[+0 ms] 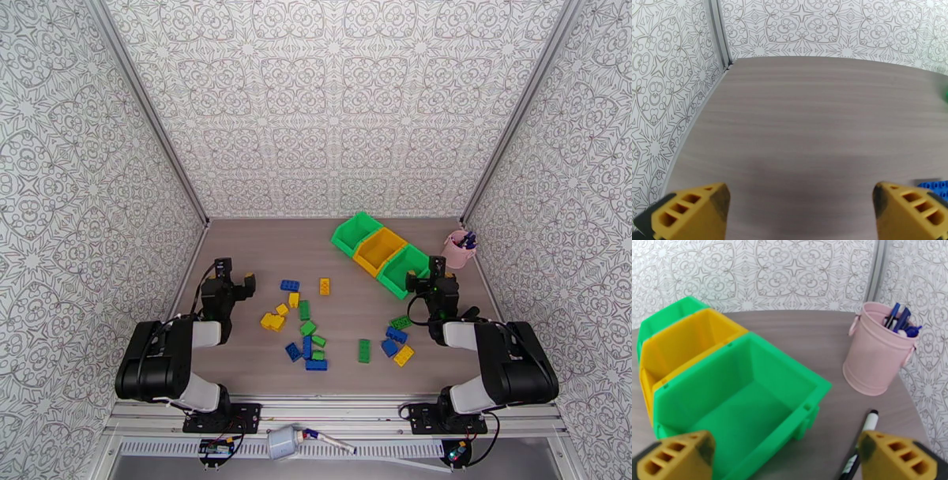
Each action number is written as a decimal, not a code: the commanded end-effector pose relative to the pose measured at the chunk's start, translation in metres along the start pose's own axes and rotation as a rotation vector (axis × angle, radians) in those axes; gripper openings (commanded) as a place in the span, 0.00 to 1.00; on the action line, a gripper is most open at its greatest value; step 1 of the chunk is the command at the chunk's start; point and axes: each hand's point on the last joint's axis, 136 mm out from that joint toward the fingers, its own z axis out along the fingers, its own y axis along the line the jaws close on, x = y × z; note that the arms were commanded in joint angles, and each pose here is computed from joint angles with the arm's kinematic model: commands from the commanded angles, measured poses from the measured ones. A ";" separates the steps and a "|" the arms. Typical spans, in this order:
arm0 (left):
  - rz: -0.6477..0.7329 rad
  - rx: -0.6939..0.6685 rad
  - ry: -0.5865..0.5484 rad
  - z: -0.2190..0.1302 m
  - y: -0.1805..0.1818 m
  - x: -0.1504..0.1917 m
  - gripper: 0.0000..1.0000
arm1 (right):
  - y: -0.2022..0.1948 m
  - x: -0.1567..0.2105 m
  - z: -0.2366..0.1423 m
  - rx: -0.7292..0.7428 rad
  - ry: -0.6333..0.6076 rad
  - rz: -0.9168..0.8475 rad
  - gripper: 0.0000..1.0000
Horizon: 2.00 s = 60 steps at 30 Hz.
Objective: Sort the legos into containers by color
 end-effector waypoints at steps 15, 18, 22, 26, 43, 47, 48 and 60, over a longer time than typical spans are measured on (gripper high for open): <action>-0.001 0.011 0.002 0.001 -0.003 -0.002 1.00 | 0.001 -0.001 0.000 -0.013 -0.008 0.008 1.00; -0.002 0.010 0.003 0.001 -0.002 -0.001 1.00 | 0.001 -0.001 0.000 -0.015 -0.008 0.008 1.00; -0.002 0.011 0.001 0.002 -0.003 -0.002 1.00 | -0.002 -0.002 -0.002 0.003 -0.015 0.014 1.00; -0.003 0.011 0.003 0.001 -0.003 -0.001 1.00 | -0.009 -0.012 -0.008 0.040 -0.017 0.030 1.00; -0.003 0.010 0.002 0.001 -0.002 -0.002 1.00 | -0.017 -0.030 -0.051 0.117 0.275 0.219 1.00; -0.002 0.010 0.001 0.001 -0.002 -0.002 1.00 | -0.011 -0.025 -0.057 0.168 0.374 0.260 1.00; -0.003 0.008 0.002 0.001 -0.002 -0.002 1.00 | -0.009 -0.023 -0.058 0.182 0.393 0.270 1.00; -0.014 0.020 0.003 0.001 -0.001 -0.001 1.00 | 0.023 0.000 -0.035 0.241 0.558 0.452 0.99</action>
